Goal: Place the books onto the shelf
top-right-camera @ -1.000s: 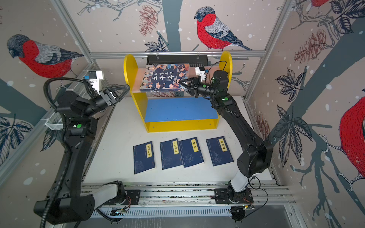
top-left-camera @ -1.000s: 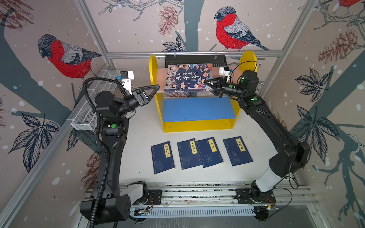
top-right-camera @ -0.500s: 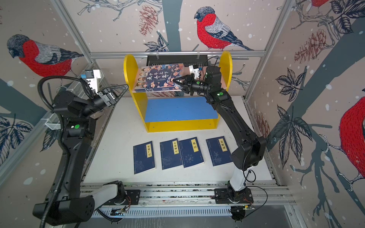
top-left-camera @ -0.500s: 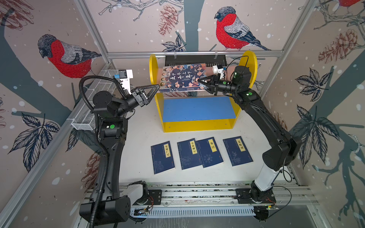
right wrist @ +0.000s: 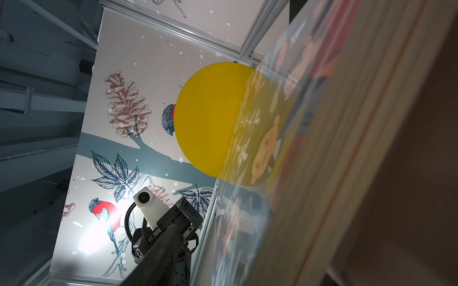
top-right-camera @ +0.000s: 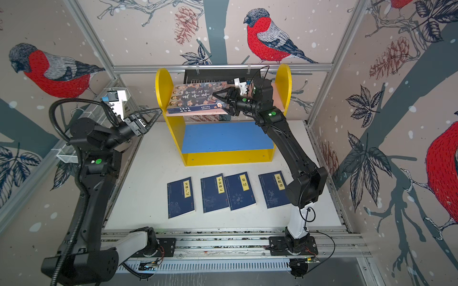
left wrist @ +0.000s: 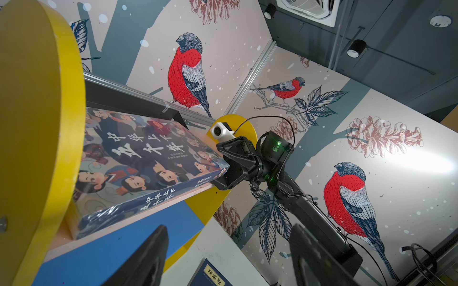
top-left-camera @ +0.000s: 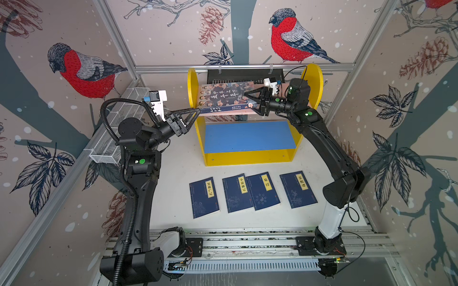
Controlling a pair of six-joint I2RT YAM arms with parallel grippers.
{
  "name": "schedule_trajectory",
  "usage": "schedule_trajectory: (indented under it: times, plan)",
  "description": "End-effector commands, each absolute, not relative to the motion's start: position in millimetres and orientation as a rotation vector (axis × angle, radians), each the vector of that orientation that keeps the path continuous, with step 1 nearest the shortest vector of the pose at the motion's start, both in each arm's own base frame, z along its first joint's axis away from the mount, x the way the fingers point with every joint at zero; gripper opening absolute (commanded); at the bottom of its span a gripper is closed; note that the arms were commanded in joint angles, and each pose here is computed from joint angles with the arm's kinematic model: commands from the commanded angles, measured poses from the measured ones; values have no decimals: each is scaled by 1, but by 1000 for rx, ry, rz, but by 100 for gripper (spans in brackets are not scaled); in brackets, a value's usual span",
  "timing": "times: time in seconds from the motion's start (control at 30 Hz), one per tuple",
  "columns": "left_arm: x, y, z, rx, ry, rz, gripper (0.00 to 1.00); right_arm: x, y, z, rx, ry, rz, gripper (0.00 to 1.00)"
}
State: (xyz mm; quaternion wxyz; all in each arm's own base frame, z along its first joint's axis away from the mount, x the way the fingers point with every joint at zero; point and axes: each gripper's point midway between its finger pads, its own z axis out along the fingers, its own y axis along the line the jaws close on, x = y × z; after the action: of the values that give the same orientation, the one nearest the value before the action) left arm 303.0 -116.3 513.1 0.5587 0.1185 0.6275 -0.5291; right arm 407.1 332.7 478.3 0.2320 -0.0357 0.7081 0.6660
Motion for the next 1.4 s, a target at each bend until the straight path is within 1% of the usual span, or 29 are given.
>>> schedule_trajectory:
  times: [0.0,0.1,0.23,0.3,0.43,0.57,1.07,1.37]
  plan:
    - [298,-116,521,320,1435,-1213,77,408,330,491,-149,1886,1762,73]
    - [298,-116,520,319,1437,-1209,77,410,326,487,-143,1915,1703,78]
    - [299,-115,521,317,1437,-1187,78,413,319,481,-129,1953,1599,80]
    - [299,-114,521,313,1435,-1172,78,419,313,477,-119,1972,1531,83]
    - [303,-111,519,302,1439,-1149,78,423,312,470,-124,1989,1489,86]
    - [309,-109,512,293,1453,-1106,78,425,315,467,-155,1989,1458,86]
    - [320,-109,492,287,1497,-1045,78,432,317,460,-253,1956,1087,90]
    - [328,-107,489,246,1500,-1019,77,439,310,460,-239,1944,1020,92]
